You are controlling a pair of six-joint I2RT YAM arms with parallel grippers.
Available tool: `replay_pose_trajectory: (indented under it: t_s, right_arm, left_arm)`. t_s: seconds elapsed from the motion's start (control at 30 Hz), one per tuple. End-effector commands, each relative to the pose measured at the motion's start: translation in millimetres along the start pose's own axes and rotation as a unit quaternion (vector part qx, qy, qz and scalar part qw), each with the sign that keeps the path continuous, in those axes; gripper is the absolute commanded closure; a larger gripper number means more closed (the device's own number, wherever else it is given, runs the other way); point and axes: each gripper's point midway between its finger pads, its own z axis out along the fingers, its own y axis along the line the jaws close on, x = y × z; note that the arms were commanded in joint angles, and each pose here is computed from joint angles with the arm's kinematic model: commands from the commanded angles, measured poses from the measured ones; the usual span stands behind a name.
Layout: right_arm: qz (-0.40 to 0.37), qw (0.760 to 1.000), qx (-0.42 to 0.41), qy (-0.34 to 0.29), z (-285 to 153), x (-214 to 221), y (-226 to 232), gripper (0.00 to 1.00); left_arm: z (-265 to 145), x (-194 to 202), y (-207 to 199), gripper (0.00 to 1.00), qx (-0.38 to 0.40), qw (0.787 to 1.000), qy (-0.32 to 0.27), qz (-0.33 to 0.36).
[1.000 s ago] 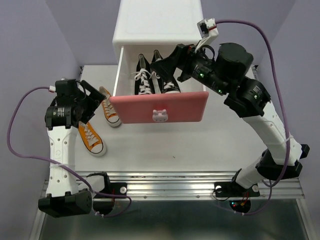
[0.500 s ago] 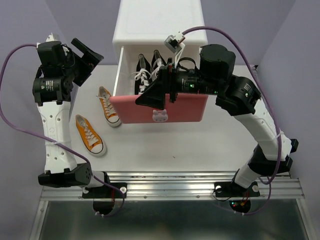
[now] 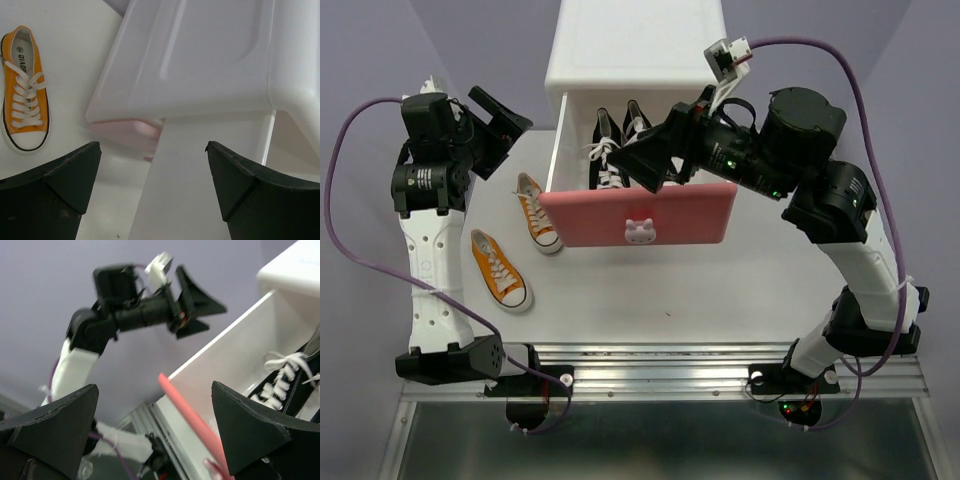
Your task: Place and organize the shoes in the shoe cabinet
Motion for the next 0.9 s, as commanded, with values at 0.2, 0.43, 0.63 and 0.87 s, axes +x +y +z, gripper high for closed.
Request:
replay_pose_trajectory:
  t_s: [0.2,0.43,0.63,0.87]
  right_arm:
    - [-0.081,0.932,0.351,-0.035,18.1,14.0,-142.3,0.00]
    - [-0.170,0.886,0.430,0.027,4.5,35.0,-178.6,0.00]
    - [-0.118,0.903,0.409,0.052,31.9,55.7,-206.9,0.00]
    - [-0.082,0.922,0.363,0.104,46.1,75.1,-223.7,0.01]
  left_arm:
    - [-41.4,15.5,20.6,0.01,-0.023,0.999,-0.022,0.017]
    - [-42.9,43.7,43.2,0.01,-0.038,0.999,0.001,-0.012]
    - [-40.6,49.0,48.1,0.01,-0.041,0.999,0.003,-0.025]
    - [-42.5,45.6,49.6,0.01,-0.048,0.999,-0.005,-0.022]
